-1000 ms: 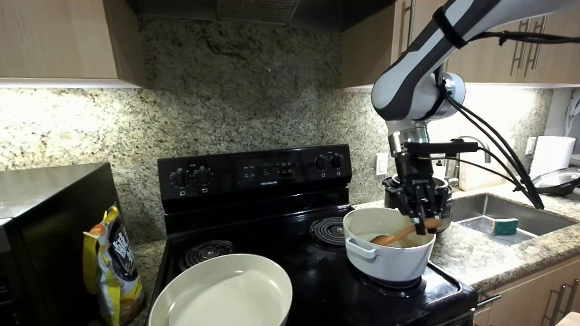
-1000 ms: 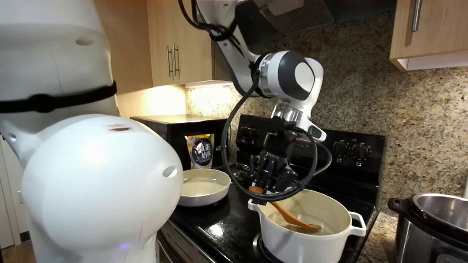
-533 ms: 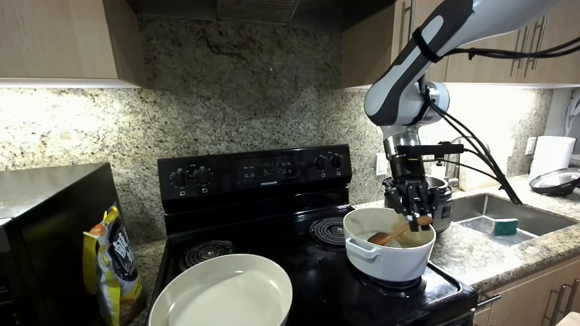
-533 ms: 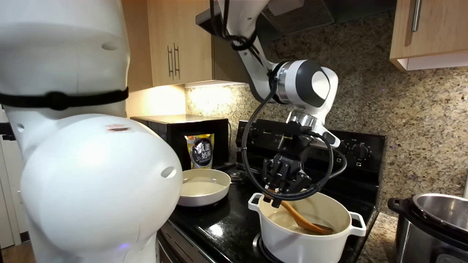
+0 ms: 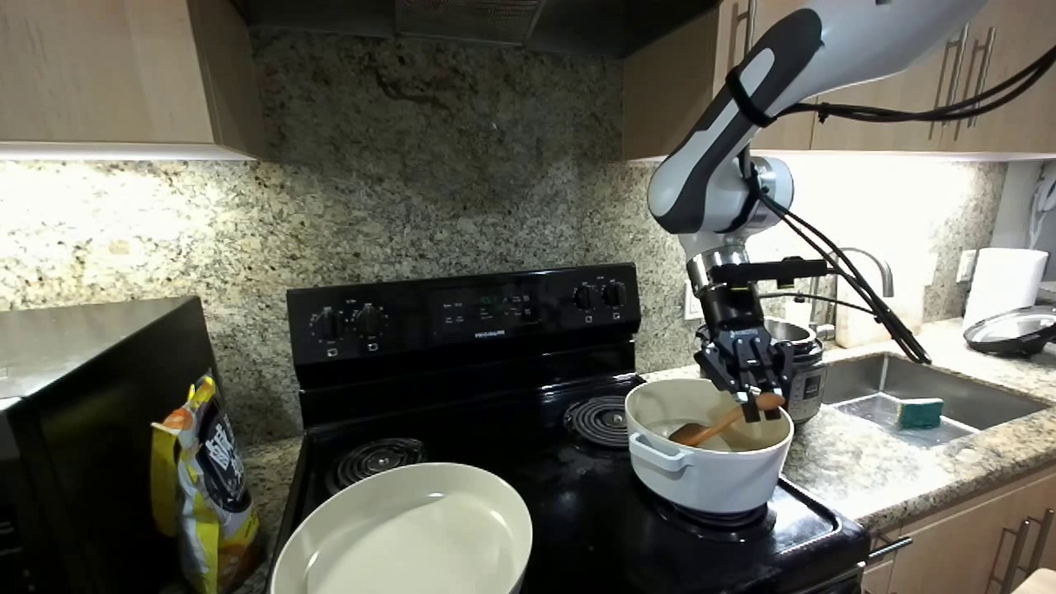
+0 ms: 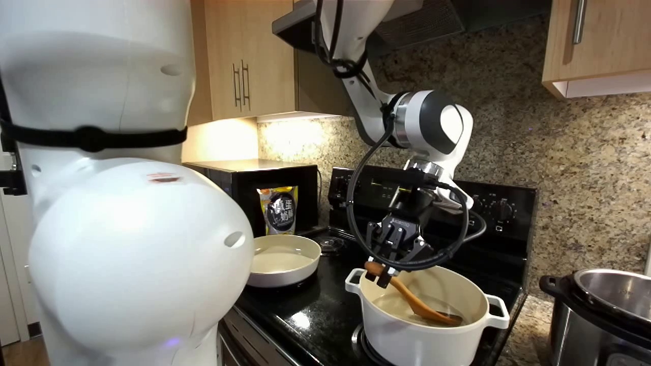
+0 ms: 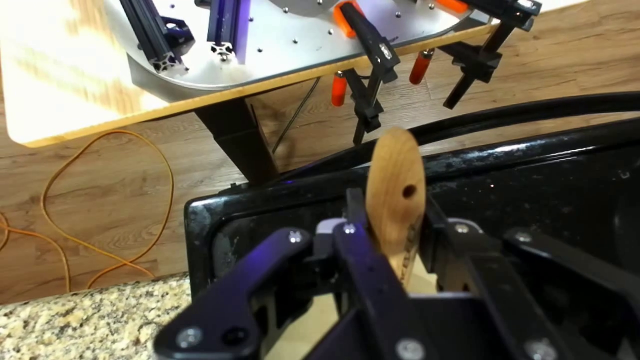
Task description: Pick up the cooking stick and stir in the pot
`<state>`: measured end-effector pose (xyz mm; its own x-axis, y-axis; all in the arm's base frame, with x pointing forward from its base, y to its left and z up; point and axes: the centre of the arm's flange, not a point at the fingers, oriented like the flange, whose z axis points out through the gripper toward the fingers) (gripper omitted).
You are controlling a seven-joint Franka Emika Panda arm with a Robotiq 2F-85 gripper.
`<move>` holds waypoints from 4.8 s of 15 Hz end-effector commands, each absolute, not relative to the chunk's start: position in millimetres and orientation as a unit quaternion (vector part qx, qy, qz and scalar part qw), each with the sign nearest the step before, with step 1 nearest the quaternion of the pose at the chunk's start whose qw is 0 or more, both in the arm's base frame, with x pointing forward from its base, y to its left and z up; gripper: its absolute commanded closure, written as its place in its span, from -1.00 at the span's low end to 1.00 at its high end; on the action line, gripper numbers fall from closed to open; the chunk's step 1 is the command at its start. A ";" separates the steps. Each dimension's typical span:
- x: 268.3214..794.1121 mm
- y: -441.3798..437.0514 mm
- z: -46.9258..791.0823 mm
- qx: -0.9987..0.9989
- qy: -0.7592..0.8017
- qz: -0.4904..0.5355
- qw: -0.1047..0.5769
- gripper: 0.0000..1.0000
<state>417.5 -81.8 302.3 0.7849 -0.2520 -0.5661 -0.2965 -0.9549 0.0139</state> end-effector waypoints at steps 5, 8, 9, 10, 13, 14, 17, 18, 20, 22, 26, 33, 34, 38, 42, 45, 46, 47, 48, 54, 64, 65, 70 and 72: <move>399.1 -56.1 306.3 -0.949 0.114 0.293 0.023 0.80; 379.2 -49.2 308.3 -0.953 0.123 0.276 0.015 0.81; 371.8 -49.1 309.6 -0.955 0.126 0.268 0.017 0.81; 364.7 -49.5 310.8 -0.957 0.125 0.261 0.019 0.81; 349.6 -48.7 313.8 -0.961 0.126 0.246 0.021 0.81; 347.7 -48.8 314.6 -0.961 0.125 0.245 0.022 0.81; 349.5 -52.5 319.6 -0.961 0.121 0.247 0.028 0.81; 353.4 -56.3 320.7 -0.960 0.121 0.248 0.035 0.81; 360.2 -61.2 320.5 -0.961 0.115 0.249 0.042 0.81; 364.8 -64.4 319.3 -0.961 0.119 0.246 0.045 0.81; 381.9 -72.4 316.3 -0.957 0.122 0.259 0.053 0.81; 412.6 -77.4 300.2 -0.953 0.104 0.280 0.055 0.81; 414.8 -77.0 297.3 -0.952 0.097 0.285 0.056 0.81; 418.1 -73.7 285.0 -0.950 0.060 0.300 0.060 0.81; 419.3 -67.4 272.1 -0.946 0.025 0.315 0.066 0.74; 420.0 -60.8 262.8 -0.942 0.009 0.328 0.066 0.80; 419.8 -59.7 260.6 -0.941 0.006 0.331 0.067 0.80; 418.6 -59.1 259.7 -0.941 0.005 0.333 0.068 0.73; 418.0 -58.7 258.4 -0.940 0.005 0.334 0.068 0.34; 414.9 -57.0 257.4 -0.940 -0.012 0.331 0.076 -0.67; 363.1 -51.9 262.7 -0.976 0.027 0.207 0.067 -1.00; 356.9 -52.4 262.8 -0.980 0.034 0.185 0.071 -1.00; 330.8 -50.5 275.6 -0.989 0.074 0.115 0.057 -1.00; 325.0 -48.7 280.6 -0.990 0.084 0.105 0.053 -1.00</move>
